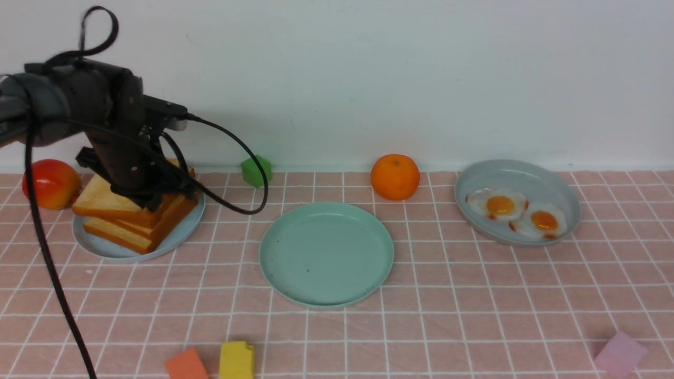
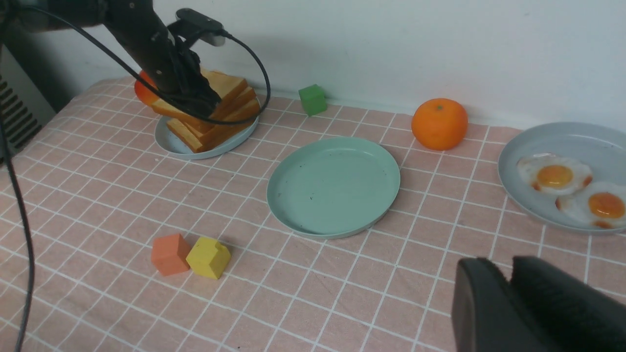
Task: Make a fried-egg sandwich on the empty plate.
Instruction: Use the left arm to grab a slice of bread, then use the left arm to put a slice of bread into the empty plate in the middle
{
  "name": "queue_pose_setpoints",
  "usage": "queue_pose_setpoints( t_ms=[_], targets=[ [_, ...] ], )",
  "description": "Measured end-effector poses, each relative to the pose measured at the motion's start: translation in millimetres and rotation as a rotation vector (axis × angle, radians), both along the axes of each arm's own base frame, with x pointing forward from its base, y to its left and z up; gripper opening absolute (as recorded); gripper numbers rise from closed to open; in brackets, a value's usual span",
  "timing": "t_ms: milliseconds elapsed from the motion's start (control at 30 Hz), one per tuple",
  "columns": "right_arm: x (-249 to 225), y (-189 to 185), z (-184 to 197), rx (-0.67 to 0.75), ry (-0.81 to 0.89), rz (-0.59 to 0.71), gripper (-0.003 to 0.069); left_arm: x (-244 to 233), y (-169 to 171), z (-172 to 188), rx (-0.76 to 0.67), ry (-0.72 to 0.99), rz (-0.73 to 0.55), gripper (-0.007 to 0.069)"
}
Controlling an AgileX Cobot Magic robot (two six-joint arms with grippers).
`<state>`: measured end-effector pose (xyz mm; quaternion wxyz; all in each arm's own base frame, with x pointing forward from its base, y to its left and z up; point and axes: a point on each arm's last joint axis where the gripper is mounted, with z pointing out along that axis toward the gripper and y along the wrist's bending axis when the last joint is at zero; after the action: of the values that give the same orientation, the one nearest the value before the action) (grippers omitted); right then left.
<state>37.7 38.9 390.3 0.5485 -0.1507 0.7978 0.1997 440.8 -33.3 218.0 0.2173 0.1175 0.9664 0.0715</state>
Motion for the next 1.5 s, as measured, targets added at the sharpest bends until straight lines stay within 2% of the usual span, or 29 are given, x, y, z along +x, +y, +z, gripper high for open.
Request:
queue_pose_setpoints(
  t_ms=[167, 200, 233, 300, 433, 567, 667, 833, 1067, 1233, 1267, 1333, 1500],
  targets=[
    [0, 0, 0, 0.0, 0.0, 0.0, 0.0119, -25, -10, 72, -0.035, -0.155, -0.021, 0.0027],
    [0, 0, 0, 0.0, 0.0, 0.0, 0.0119, -26, -11, 75, -0.036, -0.16, -0.024, 0.0027],
    [0, 0, 0, 0.0, 0.0, 0.0, 0.0119, -38, -29, 93, -0.053, -0.191, -0.068, 0.0027],
    [0, 0, 0, 0.0, 0.0, 0.0, 0.0119, -47, -57, 99, -0.063, -0.191, -0.13, 0.0024],
    [0, 0, 0, -0.003, 0.0, -0.002, 0.0119, -64, -121, 87, -0.09, -0.134, -0.302, 0.0024],
    [0, 0, -1, -0.01, 0.009, 0.001, 0.0119, -83, -189, 49, -0.071, -0.036, -0.475, 0.0024],
    [-1, 0, -2, -0.014, 0.018, 0.005, 0.0119, -88, -209, 30, -0.049, 0.003, -0.526, 0.0024],
    [-2, 0, -4, -0.023, 0.038, 0.014, 0.0119, -84, -224, 2, -0.036, 0.02, -0.553, 0.0015],
    [-2, 0, -4, -0.025, 0.045, 0.017, 0.0119, -80, -225, -13, -0.014, 0.04, -0.54, 0.0029],
    [-2, 1, -5, -0.027, 0.05, 0.02, 0.0122, -79, -224, -15, 0.002, 0.033, -0.546, 0.015],
    [-2, 1, -5, -0.028, 0.051, 0.02, 0.0122, -79, -224, -15, 0.002, 0.033, -0.546, 0.0156],
    [-2, 1, -5, -0.028, 0.051, 0.02, 0.0124, -79, -224, -15, 0.002, 0.032, -0.541, 0.0234],
    [-3, 1, -5, -0.028, 0.053, 0.021, 0.0124, -79, -224, -15, 0.005, 0.041, -0.537, 0.0367]
  ],
)
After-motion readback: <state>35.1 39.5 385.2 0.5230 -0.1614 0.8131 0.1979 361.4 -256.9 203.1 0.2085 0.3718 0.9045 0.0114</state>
